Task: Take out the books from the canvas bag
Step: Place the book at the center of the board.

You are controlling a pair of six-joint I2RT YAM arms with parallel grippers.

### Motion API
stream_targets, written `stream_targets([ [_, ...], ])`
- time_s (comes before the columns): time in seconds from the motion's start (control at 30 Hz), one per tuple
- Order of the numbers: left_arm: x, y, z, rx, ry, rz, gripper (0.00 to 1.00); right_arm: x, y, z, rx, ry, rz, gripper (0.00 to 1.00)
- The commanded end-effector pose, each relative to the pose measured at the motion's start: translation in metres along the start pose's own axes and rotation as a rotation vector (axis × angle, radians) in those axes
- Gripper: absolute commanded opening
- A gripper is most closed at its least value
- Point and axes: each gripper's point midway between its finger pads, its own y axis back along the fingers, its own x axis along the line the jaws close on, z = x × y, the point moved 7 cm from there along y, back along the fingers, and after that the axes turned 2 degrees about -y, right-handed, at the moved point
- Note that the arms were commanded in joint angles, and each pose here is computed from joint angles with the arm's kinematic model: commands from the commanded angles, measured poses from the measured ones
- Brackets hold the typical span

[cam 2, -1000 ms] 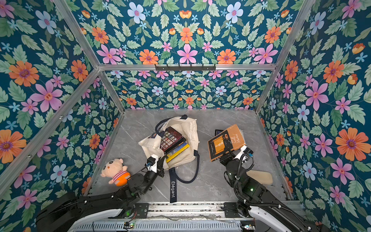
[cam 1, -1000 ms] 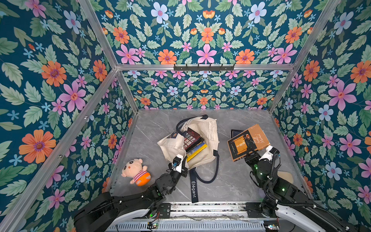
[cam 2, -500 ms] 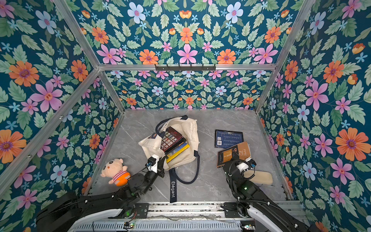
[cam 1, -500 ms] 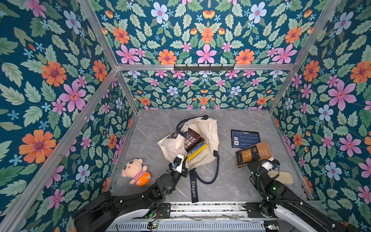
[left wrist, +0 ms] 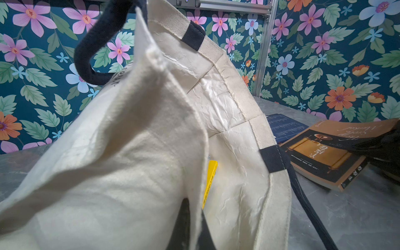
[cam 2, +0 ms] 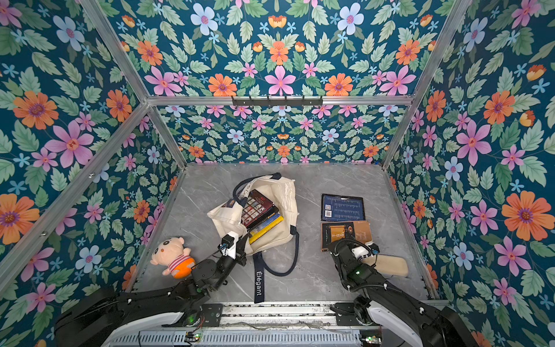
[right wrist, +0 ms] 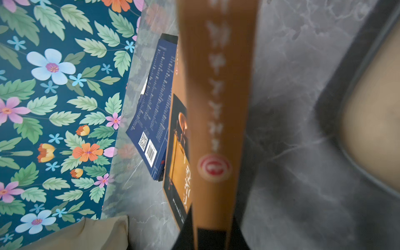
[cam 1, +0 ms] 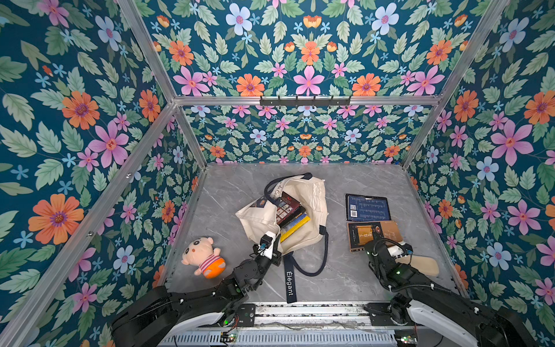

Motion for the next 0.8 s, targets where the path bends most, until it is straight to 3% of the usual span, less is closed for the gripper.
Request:
stream_targets([
  [0.0,0.002,0.004,-0.001,-0.021,0.006,0.0,0.0,0.004,-0.008,-0.007,0.09,-0.084,-0.001,0.0],
  [0.27,0.001,0.003,-0.002,-0.013,0.001,-0.005,0.0,0.007,-0.014,0.002,0.058,-0.087,-0.028,0.0],
  [0.7,-0.001,0.002,-0.004,-0.009,-0.005,-0.02,0.0,0.012,-0.044,0.002,0.161,-0.105,-0.073,0.0],
  [0.77,-0.001,0.003,-0.003,-0.013,-0.003,-0.022,0.0,0.013,-0.046,0.003,0.162,-0.103,-0.077,0.06],
])
